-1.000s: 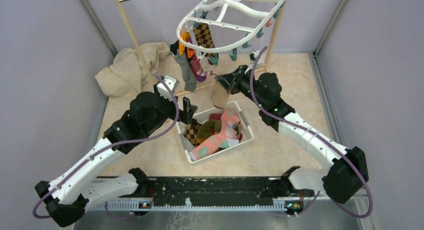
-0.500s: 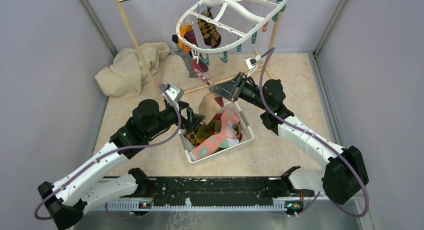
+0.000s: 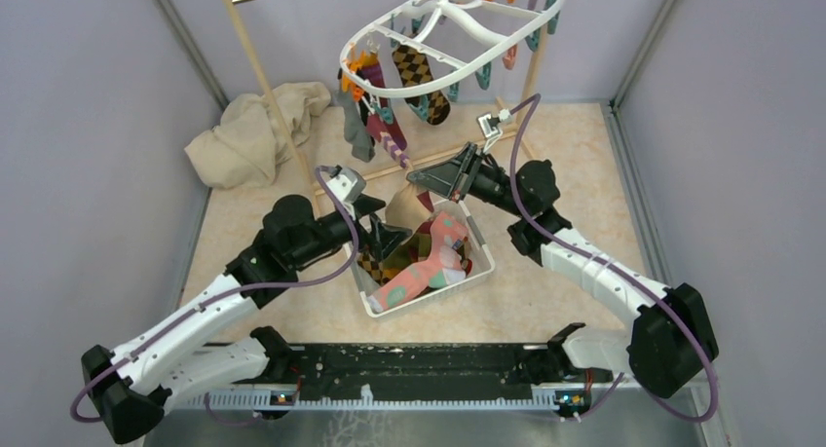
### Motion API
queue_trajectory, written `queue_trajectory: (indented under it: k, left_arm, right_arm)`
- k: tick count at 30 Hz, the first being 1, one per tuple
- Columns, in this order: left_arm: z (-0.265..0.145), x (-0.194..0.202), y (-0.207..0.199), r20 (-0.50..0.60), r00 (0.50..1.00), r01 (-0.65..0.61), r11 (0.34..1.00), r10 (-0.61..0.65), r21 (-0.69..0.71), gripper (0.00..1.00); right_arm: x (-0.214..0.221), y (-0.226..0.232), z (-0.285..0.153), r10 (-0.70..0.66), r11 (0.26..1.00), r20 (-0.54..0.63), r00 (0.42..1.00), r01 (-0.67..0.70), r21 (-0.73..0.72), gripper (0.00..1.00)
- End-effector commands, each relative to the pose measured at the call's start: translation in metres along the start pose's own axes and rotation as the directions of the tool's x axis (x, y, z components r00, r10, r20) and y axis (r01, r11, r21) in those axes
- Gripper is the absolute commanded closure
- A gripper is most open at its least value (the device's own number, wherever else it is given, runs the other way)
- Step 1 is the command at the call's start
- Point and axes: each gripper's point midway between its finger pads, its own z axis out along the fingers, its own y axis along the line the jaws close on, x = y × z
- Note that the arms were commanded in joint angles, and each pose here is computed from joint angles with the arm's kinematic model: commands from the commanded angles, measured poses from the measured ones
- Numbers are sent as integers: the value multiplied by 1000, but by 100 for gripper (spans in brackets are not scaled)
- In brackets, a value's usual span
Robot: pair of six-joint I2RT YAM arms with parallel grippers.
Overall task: Remove the socks clipped to the hanger
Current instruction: Remove the sock from the hanger.
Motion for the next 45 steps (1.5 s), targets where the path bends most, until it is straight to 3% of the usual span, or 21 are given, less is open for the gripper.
queue_trajectory:
  k: [1,3,9,10,15,19,22,27,32,38,45]
  left_arm:
    - [8,-15,-11,63,998,-13,998,9,67,1]
    - [10,-17,-11,69,998,-12,997,7,71,7]
    - [19,-19,-15,15,1000,-13,996,12,93,93]
    - [20,-20,-15,6,1000,-13,996,13,91,100]
    - [18,-19,-9,-40,999,4,999,-3,44,100]
    - [14,-17,3,-103,995,10,999,-14,-36,100]
    - [15,-14,16,-127,992,-5,994,-9,-107,100]
    - [27,-6,32,-171,985,-29,983,-2,-179,100]
    - [39,-5,49,-200,980,-75,957,18,-282,100]
    - [52,-3,60,-240,966,-195,887,100,-418,100]
    - [60,10,72,-326,930,-331,774,170,-540,100]
  right_arm:
    - [-9,30,-4,-40,993,28,999,43,-106,100]
    - [-8,29,-4,-36,994,25,999,39,-103,100]
    - [-4,23,-5,-31,996,16,999,32,-87,100]
    - [-4,22,-6,-30,996,15,999,31,-85,100]
    - [-2,16,-7,-35,998,8,999,35,-53,100]
    - [-3,-4,-11,-103,990,-10,995,104,99,79]
    - [-14,-15,-22,-197,949,-12,980,194,249,69]
    - [-37,-18,-43,-346,843,-36,938,327,427,67]
    - [-53,8,-50,-476,756,-77,876,452,473,67]
    - [-74,47,-45,-539,726,-76,839,509,463,67]
    - [-95,76,-39,-546,738,-23,837,494,460,65]
